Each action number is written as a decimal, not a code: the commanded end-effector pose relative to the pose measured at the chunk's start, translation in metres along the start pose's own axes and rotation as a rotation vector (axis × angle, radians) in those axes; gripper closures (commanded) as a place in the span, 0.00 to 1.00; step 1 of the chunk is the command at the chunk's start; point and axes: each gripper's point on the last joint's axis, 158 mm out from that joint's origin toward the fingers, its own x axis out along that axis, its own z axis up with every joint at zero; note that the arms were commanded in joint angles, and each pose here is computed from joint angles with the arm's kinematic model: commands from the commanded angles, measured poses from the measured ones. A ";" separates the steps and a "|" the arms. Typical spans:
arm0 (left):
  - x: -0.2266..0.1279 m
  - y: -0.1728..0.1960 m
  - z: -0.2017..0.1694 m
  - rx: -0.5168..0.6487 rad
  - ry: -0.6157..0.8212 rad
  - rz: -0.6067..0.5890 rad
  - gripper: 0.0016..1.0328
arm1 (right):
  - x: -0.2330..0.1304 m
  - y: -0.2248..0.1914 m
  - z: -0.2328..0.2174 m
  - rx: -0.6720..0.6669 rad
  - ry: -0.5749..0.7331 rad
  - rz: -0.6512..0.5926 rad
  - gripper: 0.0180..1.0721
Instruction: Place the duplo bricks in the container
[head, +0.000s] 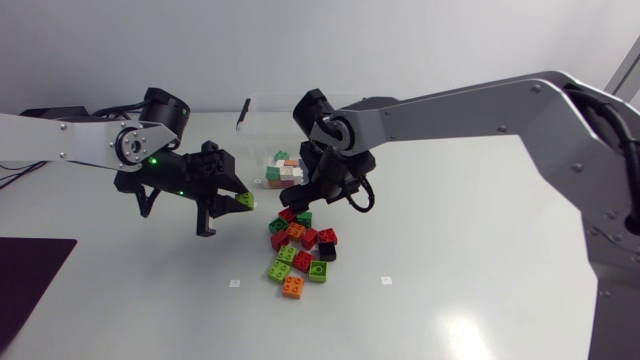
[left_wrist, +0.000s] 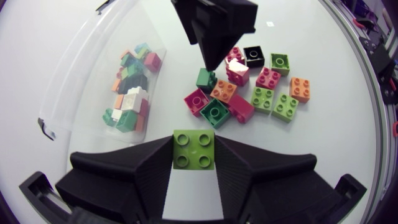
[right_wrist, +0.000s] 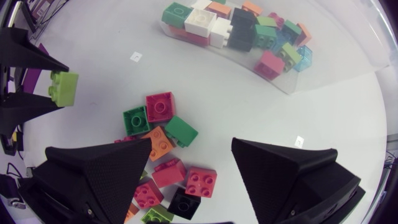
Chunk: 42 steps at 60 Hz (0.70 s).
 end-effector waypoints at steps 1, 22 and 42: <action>-0.013 0.011 0.009 -0.046 -0.032 0.043 0.76 | 0.013 0.010 -0.005 0.032 0.046 -0.001 0.12; -0.058 0.076 0.050 -0.175 -0.197 0.286 0.76 | 0.043 0.002 -0.014 0.152 0.156 -0.045 0.18; -0.069 0.093 0.071 -0.186 -0.262 0.349 0.76 | 0.045 -0.014 -0.011 0.206 0.153 -0.067 0.26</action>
